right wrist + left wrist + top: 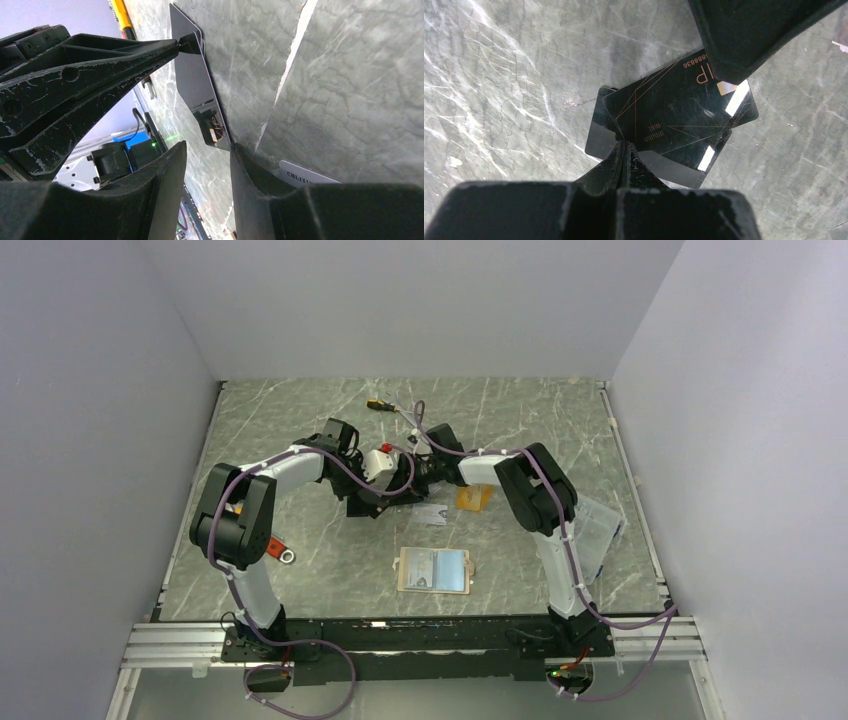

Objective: Put the credit cards into the card holder
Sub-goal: Pick up the credit card from the center of the board.

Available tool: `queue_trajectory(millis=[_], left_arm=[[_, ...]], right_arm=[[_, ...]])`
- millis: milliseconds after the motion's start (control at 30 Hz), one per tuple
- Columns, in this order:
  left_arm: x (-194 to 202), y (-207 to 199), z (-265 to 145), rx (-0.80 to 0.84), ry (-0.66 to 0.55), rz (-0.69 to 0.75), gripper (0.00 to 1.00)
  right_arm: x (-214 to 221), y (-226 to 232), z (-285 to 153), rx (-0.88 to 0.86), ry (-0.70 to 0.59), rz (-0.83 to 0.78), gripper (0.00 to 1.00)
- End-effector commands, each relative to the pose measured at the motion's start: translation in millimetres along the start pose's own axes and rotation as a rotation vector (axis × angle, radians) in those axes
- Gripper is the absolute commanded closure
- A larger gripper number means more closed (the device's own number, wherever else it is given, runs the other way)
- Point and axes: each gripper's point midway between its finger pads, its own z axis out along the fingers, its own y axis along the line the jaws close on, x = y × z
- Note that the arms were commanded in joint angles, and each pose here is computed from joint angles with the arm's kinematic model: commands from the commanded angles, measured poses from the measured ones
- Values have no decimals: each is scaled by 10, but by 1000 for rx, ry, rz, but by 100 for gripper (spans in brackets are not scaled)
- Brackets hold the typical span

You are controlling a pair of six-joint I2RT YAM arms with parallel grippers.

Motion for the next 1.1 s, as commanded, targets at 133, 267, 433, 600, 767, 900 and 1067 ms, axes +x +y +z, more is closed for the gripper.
queue_trajectory(millis=[133, 267, 433, 600, 767, 900, 1067], left_arm=[[128, -293, 71, 102, 16, -22, 100], [104, -325, 65, 117, 6, -26, 100], [82, -344, 50, 133, -4, -32, 100], [-104, -269, -159, 138, -69, -61, 100], [-301, -180, -420, 120, -132, -69, 100], [-339, -224, -480, 134, -148, -73, 99], [-375, -421, -394, 198, -166, -102, 100]], right_arm=[[-12, 131, 27, -71, -27, 31, 60], [-67, 262, -67, -113, -57, 20, 60], [-77, 317, -126, -98, -55, -9, 61], [-223, 248, -134, 11, -65, -93, 61], [-312, 230, -100, 42, -56, -116, 62], [-259, 226, -51, 43, -41, -124, 61], [-140, 155, 0, 34, -24, -99, 62]])
